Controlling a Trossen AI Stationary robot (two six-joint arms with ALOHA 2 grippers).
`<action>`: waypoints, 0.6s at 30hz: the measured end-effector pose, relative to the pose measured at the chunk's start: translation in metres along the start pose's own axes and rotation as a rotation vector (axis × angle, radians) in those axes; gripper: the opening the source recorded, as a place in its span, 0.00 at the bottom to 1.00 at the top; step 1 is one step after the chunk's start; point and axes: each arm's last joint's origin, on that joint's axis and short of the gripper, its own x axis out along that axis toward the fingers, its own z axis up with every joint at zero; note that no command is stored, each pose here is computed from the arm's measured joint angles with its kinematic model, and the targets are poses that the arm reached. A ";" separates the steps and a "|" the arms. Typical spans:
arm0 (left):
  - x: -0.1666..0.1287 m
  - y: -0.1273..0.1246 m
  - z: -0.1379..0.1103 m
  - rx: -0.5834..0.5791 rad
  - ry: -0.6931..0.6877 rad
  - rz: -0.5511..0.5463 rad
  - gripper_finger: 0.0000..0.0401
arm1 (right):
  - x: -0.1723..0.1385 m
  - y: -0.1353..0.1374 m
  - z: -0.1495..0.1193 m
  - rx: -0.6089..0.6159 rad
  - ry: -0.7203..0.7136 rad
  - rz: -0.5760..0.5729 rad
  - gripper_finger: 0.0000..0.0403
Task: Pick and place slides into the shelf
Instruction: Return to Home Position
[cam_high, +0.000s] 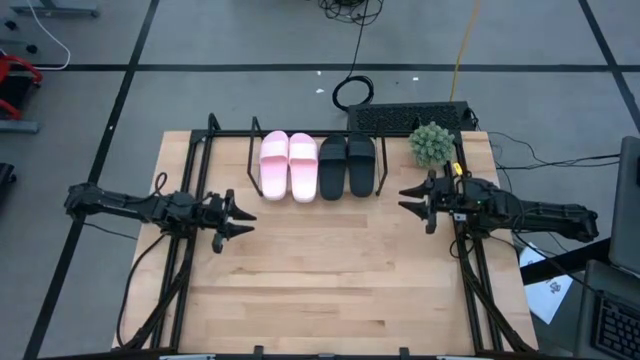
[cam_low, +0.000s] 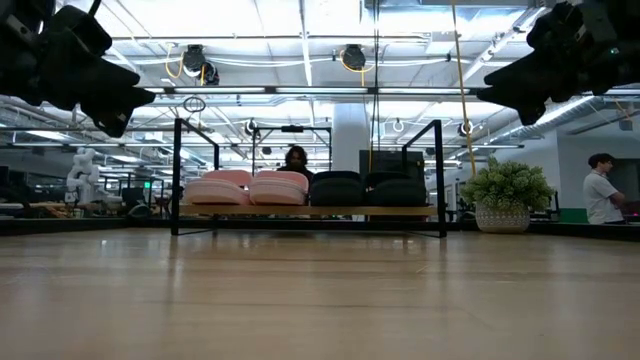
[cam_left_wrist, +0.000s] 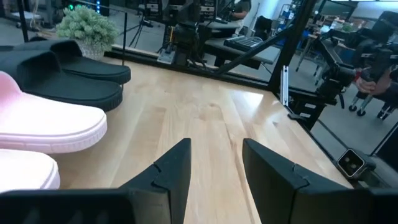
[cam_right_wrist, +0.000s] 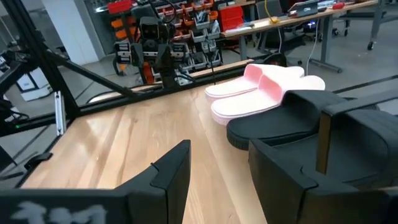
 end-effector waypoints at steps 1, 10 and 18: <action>0.000 0.000 0.000 0.007 0.000 0.001 0.36 | 0.001 0.000 -0.002 0.000 -0.005 0.001 0.38; 0.000 0.004 0.001 0.010 -0.009 0.043 0.36 | 0.009 -0.007 -0.035 -0.011 -0.052 0.009 0.38; 0.000 0.006 0.001 0.011 -0.011 0.070 0.36 | 0.009 -0.008 -0.036 -0.009 -0.055 0.009 0.38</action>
